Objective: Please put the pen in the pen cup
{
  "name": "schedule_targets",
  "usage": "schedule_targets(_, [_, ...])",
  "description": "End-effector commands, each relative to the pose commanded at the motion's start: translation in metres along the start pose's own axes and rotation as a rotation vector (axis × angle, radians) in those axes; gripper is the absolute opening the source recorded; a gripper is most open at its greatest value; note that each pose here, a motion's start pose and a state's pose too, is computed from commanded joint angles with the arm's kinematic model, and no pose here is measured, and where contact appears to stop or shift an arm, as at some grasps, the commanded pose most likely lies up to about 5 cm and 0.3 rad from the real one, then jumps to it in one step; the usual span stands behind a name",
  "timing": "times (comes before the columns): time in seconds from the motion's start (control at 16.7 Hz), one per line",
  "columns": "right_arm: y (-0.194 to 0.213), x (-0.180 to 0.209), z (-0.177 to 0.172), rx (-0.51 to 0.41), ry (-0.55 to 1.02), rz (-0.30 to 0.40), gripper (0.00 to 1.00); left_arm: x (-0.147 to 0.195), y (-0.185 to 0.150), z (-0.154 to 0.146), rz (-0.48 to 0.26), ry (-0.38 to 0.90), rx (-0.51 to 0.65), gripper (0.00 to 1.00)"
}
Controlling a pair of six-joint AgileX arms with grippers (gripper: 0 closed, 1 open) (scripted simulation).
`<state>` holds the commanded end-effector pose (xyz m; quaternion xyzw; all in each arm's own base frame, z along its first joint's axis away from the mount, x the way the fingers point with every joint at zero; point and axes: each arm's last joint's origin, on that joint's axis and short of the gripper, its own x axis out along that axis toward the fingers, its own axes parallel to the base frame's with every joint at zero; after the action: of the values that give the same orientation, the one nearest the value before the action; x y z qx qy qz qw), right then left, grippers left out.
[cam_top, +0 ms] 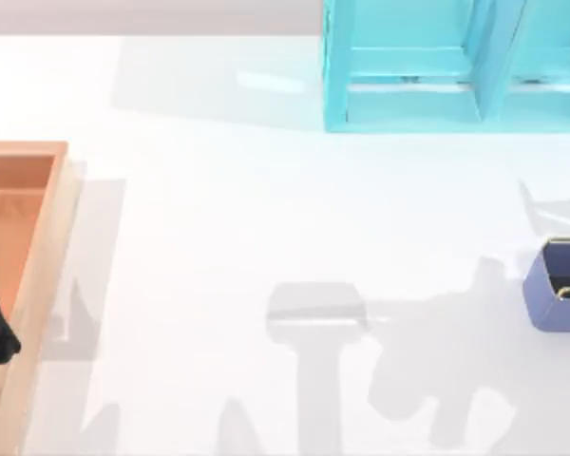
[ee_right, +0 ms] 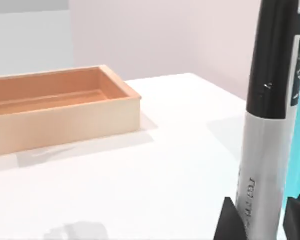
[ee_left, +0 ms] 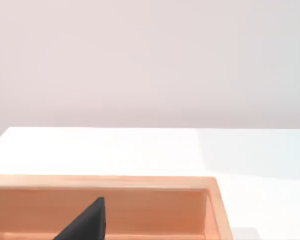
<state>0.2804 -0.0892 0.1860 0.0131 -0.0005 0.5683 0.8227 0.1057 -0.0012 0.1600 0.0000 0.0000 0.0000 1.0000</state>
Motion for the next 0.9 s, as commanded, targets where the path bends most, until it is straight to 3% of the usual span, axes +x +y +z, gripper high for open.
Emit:
schedule_targets(0.36, [0.0054,-0.0123,-0.0003,-0.025,-0.018,-0.009,0.00,0.0000,0.0000,0.0000,0.000,0.000,0.000,1.00])
schedule_targets(0.42, [-0.0030,-0.0106,-0.0097,-0.015,0.017,-0.065,0.00,0.0000,0.0000,0.0000,0.000,0.000,0.000,1.00])
schedule_targets(0.9, [0.0054,-0.0078,-0.0023,-0.025,-0.018,-0.009,0.00,0.0000,0.0000,0.0000,0.000,0.000,0.000,1.00])
